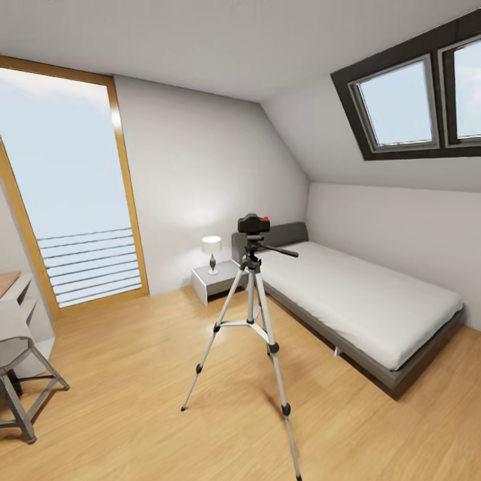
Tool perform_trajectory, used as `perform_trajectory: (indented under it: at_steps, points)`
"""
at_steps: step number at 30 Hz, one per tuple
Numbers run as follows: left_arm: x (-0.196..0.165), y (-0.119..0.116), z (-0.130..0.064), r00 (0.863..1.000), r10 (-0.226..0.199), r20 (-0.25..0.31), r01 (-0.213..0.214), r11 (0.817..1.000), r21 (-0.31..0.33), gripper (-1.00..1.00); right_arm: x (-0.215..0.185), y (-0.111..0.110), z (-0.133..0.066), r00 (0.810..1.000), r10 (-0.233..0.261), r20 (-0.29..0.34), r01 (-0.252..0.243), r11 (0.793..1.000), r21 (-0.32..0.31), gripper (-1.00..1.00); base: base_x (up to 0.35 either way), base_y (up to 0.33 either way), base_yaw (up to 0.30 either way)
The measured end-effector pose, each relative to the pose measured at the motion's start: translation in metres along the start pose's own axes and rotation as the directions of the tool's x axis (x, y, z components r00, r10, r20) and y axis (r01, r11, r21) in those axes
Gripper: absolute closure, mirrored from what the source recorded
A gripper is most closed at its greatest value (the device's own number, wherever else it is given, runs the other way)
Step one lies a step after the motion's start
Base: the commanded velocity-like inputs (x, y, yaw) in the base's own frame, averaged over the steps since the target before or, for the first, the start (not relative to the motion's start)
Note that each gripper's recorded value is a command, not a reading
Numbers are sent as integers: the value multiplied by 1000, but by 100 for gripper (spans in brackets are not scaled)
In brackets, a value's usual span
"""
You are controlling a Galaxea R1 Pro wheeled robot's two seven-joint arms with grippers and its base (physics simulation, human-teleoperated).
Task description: Attach the digital camera to the camera tripod in the bedroom.
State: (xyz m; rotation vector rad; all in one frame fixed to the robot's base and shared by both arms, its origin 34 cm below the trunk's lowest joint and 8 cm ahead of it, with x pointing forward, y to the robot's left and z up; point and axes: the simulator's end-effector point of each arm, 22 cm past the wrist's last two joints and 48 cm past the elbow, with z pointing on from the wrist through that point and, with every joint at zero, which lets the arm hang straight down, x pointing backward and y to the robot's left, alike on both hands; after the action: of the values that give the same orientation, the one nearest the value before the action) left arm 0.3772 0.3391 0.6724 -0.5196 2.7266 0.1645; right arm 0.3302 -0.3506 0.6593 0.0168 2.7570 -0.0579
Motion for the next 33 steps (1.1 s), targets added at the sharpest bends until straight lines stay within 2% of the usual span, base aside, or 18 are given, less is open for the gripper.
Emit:
perform_trajectory:
  at_steps: [16,18,21,23,33]
  points:
    - [-7,-8,-4,1000,-18,16,18,1000,21,-100,-7,-1,-2,1000,1,11,-1,1000,1,-100,0,0,-47]
    - [23,-4,-4,999,-14,-31,15,1000,16,-100,9,-1,-3,1000,3,-17,-3,1000,1,-100,0,0,-8]
    - [42,2,-4,998,-9,-58,10,1000,9,-100,33,-1,-5,999,3,-48,-3,1000,1,-100,0,0,-4]
    - [64,10,-4,996,-5,-85,5,1000,0,-100,71,-2,-11,996,7,-84,-7,1000,4,-100,0,0,-1]
    - [78,14,-5,996,-2,-93,2,1000,-5,-100,93,-3,-16,995,15,-99,-14,1000,7,-100,0,0,0]
